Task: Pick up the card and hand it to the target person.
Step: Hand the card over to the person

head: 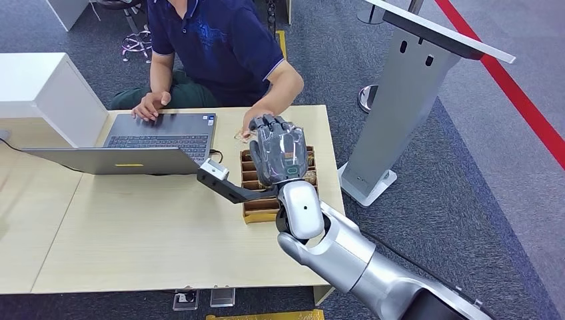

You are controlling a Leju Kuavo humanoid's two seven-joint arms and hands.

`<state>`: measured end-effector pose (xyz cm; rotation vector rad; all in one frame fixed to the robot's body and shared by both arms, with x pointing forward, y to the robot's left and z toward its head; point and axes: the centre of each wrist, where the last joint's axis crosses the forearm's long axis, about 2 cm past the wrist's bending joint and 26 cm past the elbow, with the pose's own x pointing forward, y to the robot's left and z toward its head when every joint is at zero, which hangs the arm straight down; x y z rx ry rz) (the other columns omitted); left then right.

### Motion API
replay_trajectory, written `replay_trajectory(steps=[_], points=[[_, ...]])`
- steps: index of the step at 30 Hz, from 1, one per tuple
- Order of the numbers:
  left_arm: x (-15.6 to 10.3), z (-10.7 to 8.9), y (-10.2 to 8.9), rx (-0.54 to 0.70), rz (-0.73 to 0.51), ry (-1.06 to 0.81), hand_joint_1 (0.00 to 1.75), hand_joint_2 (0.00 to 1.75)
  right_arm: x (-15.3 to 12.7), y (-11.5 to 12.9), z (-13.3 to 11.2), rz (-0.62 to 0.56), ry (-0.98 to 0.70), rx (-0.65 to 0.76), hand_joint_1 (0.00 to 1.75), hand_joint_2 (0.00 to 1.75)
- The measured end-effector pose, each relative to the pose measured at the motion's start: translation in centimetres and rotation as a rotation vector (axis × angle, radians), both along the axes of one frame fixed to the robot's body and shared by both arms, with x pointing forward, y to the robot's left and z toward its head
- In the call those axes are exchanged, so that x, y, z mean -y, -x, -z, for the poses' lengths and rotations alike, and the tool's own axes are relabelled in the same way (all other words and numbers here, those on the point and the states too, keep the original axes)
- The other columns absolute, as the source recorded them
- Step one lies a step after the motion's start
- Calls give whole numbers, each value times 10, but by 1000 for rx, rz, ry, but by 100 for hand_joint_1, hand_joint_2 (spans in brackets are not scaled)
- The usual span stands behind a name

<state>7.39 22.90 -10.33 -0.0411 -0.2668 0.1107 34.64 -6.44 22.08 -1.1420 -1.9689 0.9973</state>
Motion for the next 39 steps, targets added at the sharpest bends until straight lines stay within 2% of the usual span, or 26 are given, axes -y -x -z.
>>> replay_trajectory(steps=[1, 10, 19, 23, 27, 34, 36, 38, 39], points=[[0, 0, 0, 2, 0, 0, 0, 0, 0, 0, 0, 0, 0, -2, 0, 175], [0, 0, 1, 5, -15, 5, 0, 0, 2, 1, 5, -62, -99, -84, 0, 175], [0, 1, 5, 11, -34, 15, 0, 0, 31, 19, 36, -274, -528, -396, 0, 175], [0, 2, 9, 15, -47, 15, 0, 0, 57, 43, 71, -367, -762, -533, 0, 175], [0, 2, 14, 5, -59, 15, 0, 0, 82, 76, 104, -391, -918, -596, 0, 175], [-2, 3, 15, 1, -80, 8, 0, 0, 115, 115, 129, -420, -1108, -632, 0, 175], [-2, 3, 15, 6, -85, 6, 0, 0, 123, 122, 132, -418, -1147, -633, 0, 87], [-2, 3, 15, 8, -87, 5, 0, 0, 130, 126, 134, -412, -1164, -634, 0, 87], [-3, 3, 15, 9, -87, 5, 0, 0, 132, 128, 135, -409, -1167, -635, 0, 131]])
